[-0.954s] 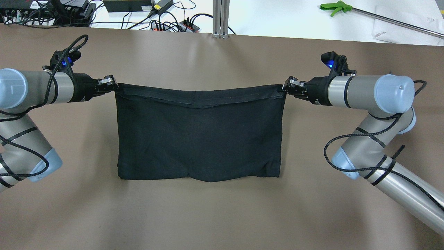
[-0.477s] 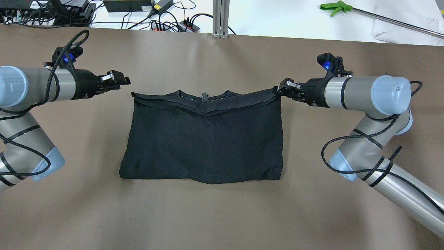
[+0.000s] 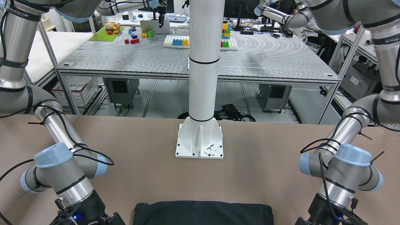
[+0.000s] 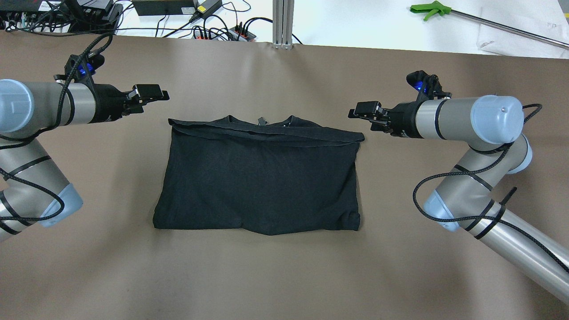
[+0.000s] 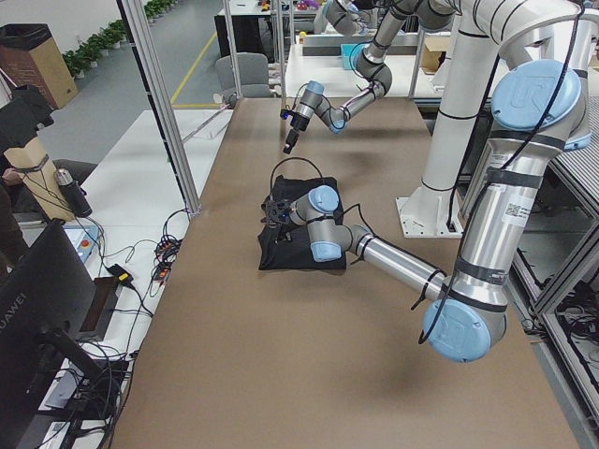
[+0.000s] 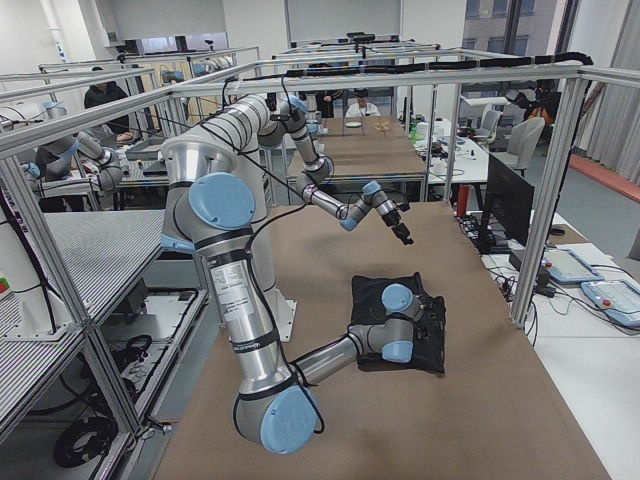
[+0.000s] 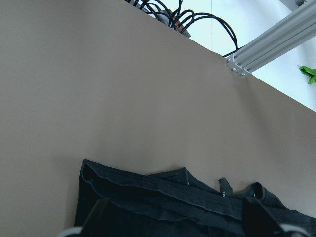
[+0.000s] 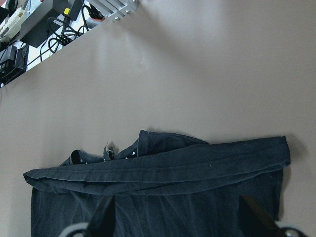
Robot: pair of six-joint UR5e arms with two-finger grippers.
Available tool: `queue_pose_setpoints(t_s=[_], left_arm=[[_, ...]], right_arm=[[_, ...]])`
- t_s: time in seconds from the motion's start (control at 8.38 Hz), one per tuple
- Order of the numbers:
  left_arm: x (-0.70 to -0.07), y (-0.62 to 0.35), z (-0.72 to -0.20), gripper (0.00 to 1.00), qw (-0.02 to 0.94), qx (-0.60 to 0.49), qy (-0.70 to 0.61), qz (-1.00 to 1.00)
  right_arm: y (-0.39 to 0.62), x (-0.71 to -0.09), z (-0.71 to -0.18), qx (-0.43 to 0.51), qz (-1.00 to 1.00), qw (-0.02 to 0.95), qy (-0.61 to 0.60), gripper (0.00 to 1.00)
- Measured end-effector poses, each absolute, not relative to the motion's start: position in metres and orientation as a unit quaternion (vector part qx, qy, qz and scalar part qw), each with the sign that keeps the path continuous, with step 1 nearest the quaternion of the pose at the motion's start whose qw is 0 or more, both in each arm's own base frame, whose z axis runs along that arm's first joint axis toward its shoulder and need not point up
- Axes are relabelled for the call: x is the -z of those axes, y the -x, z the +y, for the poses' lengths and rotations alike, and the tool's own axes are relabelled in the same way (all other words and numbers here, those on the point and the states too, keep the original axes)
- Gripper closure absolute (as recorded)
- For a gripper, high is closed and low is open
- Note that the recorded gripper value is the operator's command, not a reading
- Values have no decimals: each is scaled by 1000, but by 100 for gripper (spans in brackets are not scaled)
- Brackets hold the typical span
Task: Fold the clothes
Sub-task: 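Open both grippers and move the right gripper to the folded edge nearest the robot, then grasp the folded edge with the right gripper and drag it toward the robot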
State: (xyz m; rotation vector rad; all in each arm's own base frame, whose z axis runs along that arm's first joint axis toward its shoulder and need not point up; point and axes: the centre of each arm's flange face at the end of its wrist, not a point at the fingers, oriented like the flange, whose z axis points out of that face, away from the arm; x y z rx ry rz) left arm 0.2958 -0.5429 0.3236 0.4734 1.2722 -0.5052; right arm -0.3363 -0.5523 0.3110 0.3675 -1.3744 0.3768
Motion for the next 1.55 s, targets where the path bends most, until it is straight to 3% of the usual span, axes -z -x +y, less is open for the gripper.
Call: queue_pose_setpoints(t_s=[0.24, 0.84, 1.07, 1.19, 1.31, 1.43, 1.55], left_arm=[[-316, -295, -549, 6, 750, 235, -217, 579], [-293, -295, -561, 6, 754, 242, -217, 571], [-292, -294, -561, 6, 754, 242, -219, 571], [-292, -294, -561, 6, 754, 242, -219, 571], [-292, -294, -561, 6, 754, 241, -220, 570], [-293, -294, -561, 6, 754, 240, -220, 570], [-294, -293, -561, 6, 755, 240, -221, 569]], right_arm=[[339, -316, -542, -159, -628, 749, -140, 6], [383, -368, -447, -140, -600, 788, -2, 8], [409, -391, -422, -143, -581, 801, 7, 15], [421, -395, -412, -142, -577, 805, 3, 42], [429, -397, -404, -142, -574, 806, 3, 92], [434, -397, -399, -148, -574, 806, 6, 100], [438, -397, -396, -153, -574, 804, 9, 100]])
